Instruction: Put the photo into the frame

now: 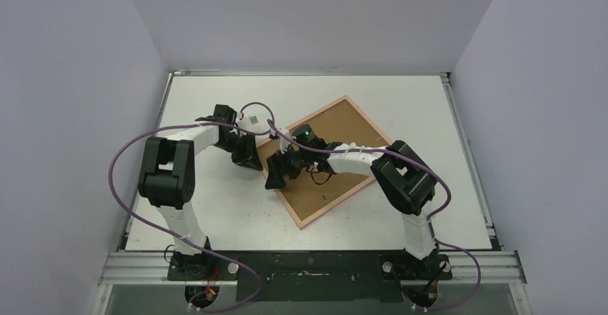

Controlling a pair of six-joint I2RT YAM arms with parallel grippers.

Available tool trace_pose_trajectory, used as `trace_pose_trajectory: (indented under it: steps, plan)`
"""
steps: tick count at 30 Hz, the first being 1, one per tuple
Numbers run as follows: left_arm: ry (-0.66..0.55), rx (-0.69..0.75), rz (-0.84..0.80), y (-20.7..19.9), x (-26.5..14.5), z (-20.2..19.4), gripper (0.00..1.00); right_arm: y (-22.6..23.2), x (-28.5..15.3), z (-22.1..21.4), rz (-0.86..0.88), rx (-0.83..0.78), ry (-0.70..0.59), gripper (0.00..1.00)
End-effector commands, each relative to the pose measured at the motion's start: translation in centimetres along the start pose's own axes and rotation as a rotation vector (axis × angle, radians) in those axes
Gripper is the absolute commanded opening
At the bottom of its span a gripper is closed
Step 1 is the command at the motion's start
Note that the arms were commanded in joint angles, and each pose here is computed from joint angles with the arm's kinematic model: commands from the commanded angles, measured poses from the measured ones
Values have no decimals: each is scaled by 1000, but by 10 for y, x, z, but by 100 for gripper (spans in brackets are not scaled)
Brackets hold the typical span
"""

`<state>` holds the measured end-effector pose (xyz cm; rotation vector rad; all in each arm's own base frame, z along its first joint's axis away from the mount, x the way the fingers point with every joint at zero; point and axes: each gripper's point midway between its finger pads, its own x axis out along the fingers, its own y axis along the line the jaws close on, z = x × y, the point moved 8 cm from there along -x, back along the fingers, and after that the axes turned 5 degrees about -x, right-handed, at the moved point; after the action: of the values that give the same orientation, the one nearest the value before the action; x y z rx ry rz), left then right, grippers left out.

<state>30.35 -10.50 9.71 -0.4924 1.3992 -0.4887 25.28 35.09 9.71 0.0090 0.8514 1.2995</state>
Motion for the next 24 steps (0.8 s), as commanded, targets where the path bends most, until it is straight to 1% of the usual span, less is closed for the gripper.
trace_pose_trajectory:
  steps: [1,17,24]
  plan:
    - [2,17,64,13,14,1,8,12,-2,4,38,-22,-25,94]
    - [-2,14,82,15,15,3,7,35,-4,-7,43,-22,-18,93]
    - [-5,16,81,14,14,2,7,37,-1,-9,47,-14,-20,92]
